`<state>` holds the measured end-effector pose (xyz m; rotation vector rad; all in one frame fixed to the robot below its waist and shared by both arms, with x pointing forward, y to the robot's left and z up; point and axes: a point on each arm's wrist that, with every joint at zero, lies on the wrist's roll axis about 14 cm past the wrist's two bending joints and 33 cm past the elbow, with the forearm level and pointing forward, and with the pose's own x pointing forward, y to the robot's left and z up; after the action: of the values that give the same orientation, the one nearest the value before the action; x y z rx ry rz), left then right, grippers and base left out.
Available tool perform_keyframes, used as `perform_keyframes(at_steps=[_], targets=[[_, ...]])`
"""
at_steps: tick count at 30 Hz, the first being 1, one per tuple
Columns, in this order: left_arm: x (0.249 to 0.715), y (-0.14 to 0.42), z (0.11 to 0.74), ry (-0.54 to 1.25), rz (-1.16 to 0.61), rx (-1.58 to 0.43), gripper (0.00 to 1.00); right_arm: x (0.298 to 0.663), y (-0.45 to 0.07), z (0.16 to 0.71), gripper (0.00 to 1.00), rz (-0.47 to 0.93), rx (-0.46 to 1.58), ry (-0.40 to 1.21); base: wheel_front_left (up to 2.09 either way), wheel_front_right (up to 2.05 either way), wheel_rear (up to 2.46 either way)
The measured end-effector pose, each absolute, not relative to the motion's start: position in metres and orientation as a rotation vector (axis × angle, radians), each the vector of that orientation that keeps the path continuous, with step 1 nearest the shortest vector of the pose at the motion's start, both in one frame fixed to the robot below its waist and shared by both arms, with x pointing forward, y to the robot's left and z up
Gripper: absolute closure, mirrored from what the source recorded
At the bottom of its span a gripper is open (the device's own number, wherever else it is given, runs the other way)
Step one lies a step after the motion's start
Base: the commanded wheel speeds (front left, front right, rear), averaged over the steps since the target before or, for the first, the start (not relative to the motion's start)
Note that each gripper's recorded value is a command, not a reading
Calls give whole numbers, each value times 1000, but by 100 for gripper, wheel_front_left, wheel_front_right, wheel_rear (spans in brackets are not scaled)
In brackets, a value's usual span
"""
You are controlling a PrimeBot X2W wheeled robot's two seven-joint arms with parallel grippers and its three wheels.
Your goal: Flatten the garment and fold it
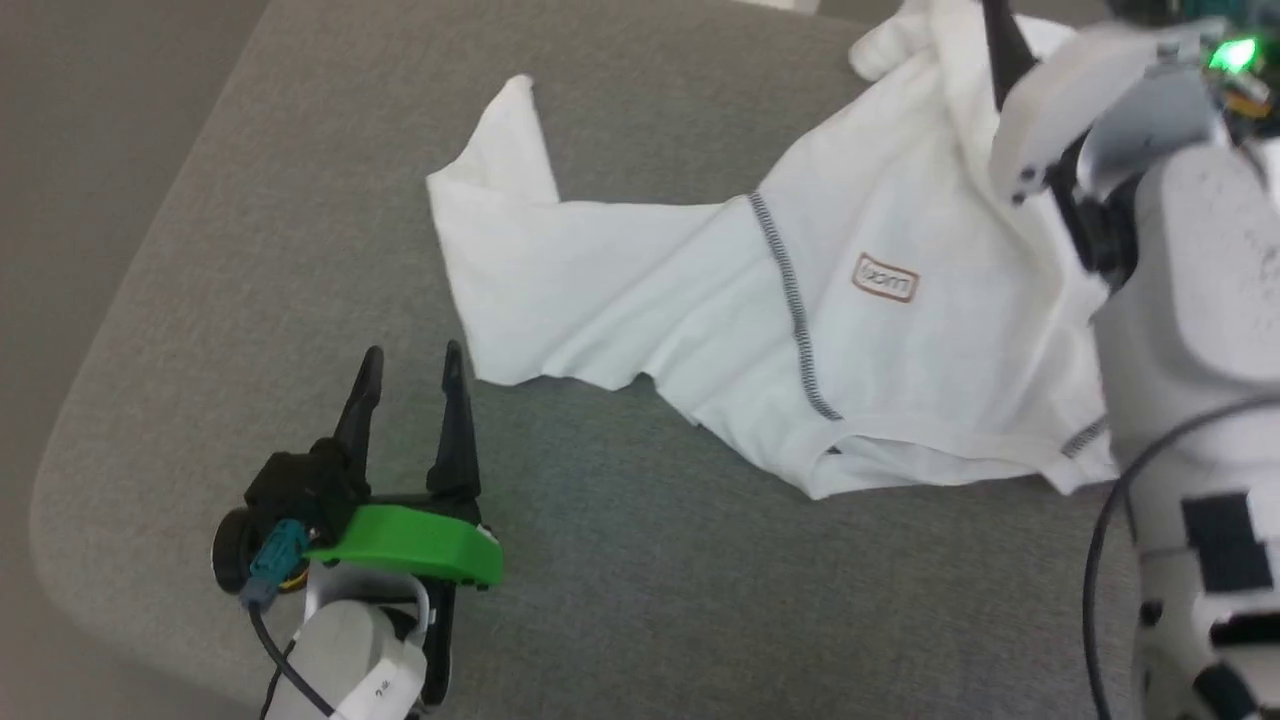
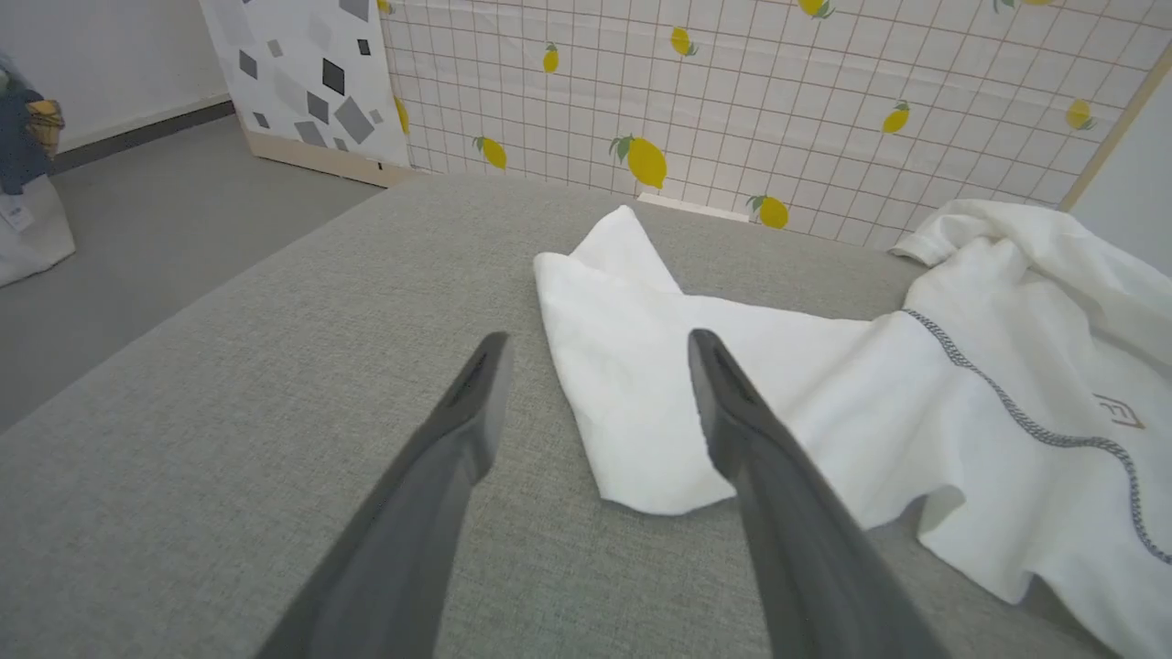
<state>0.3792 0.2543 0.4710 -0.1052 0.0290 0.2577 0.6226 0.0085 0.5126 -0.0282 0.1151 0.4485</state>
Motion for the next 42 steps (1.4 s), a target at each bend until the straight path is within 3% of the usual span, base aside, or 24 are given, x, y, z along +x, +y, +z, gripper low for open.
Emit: perform_keyframes(at_steps=[7, 14, 20, 23, 28, 37, 38, 40, 42], targets=[[384, 227, 479, 1, 165, -122, 0, 560, -67, 506, 0, 313, 41, 37, 0, 0, 0], [387, 197, 487, -25, 74, -149, 0, 471, -161, 475, 0, 94, 81, 124, 0, 0, 0], [395, 162, 491, -9, -45, -186, 0, 422, -212, 474, 0, -39, 159, 142, 0, 0, 0], [404, 136, 481, 107, -132, -203, 0, 411, -228, 482, 0, -81, 161, 124, 0, 0, 0], [413, 134, 437, 452, -116, -183, 0, 402, -242, 493, 0, -116, 153, 99, 0, 0, 0], [422, 146, 403, 673, -69, -150, 0, 396, -253, 484, 0, -152, 153, 121, 0, 0, 0], [422, 146, 400, 683, -66, -155, 7, 396, -255, 482, 0, -157, 153, 125, 0, 0, 0], [425, 144, 398, 676, -68, -173, 98, 395, -258, 479, 0, -167, 151, 131, 0, 0, 0], [427, 142, 397, 673, -70, -198, 100, 394, -260, 478, 0, -172, 148, 135, 0, 0, 0]])
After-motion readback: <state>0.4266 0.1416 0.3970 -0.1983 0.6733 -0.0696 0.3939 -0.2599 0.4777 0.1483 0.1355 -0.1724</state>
